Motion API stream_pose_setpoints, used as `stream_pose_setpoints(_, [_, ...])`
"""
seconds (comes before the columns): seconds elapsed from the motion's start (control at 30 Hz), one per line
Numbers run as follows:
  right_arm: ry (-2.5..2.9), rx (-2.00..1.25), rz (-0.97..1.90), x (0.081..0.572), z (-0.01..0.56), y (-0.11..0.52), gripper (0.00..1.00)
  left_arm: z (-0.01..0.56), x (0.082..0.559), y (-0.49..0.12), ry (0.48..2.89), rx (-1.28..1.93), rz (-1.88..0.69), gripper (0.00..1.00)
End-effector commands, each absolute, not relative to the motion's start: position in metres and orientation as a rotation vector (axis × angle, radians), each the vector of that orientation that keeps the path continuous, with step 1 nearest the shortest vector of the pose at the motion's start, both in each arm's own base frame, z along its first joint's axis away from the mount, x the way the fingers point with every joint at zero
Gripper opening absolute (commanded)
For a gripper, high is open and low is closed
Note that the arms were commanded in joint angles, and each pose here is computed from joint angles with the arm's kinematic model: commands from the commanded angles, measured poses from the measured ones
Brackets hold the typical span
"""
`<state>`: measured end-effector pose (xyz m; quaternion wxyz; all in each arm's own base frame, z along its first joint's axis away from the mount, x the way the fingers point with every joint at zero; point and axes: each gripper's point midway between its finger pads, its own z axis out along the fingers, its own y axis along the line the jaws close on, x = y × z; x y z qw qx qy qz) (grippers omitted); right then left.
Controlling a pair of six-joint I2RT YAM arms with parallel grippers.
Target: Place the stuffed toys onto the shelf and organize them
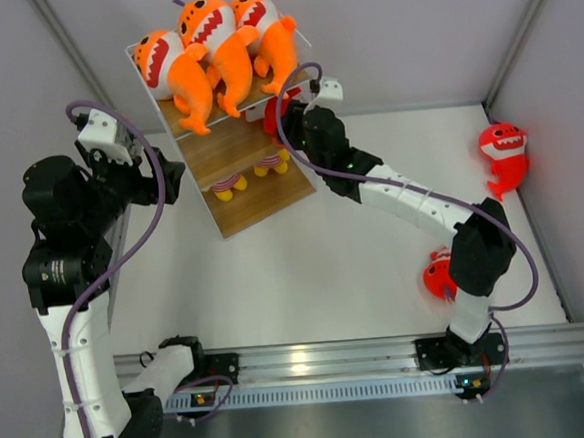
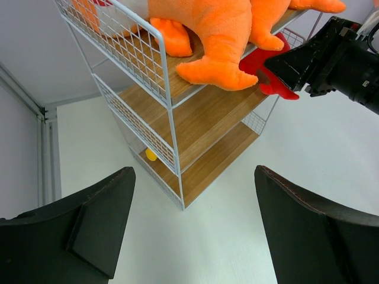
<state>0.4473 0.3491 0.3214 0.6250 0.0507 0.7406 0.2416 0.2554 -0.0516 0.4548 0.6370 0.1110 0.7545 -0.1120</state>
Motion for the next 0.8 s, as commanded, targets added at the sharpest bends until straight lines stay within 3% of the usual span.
stream_pose_setpoints(0.0, [1.569,0.137,0.593,0.431,0.374,0.345,0.51,0.46,0.254,-0.051,1.703,0.264,-0.246,0.88])
stream_pose_setpoints(0.23, [1.568,0.172,0.591,0.413,0.358,0.329,0.57,0.459,0.253,-0.051,1.702,0.266,-0.248,0.88])
stream_pose_setpoints(0.4, [1.591,0.163,0.621,0.415,0.348,0.338,0.56,0.459,0.251,-0.051,1.699,0.266,-0.246,0.88])
stream_pose_setpoints(0.5, [1.616,0.166,0.645,0.418,0.338,0.346,0.5,0.46,0.25,-0.051,1.697,0.264,-0.246,0.88])
stream_pose_setpoints(0.77, [1.626,0.217,0.662,0.427,0.331,0.353,0.17,0.459,0.249,-0.05,1.7,0.27,-0.236,0.88])
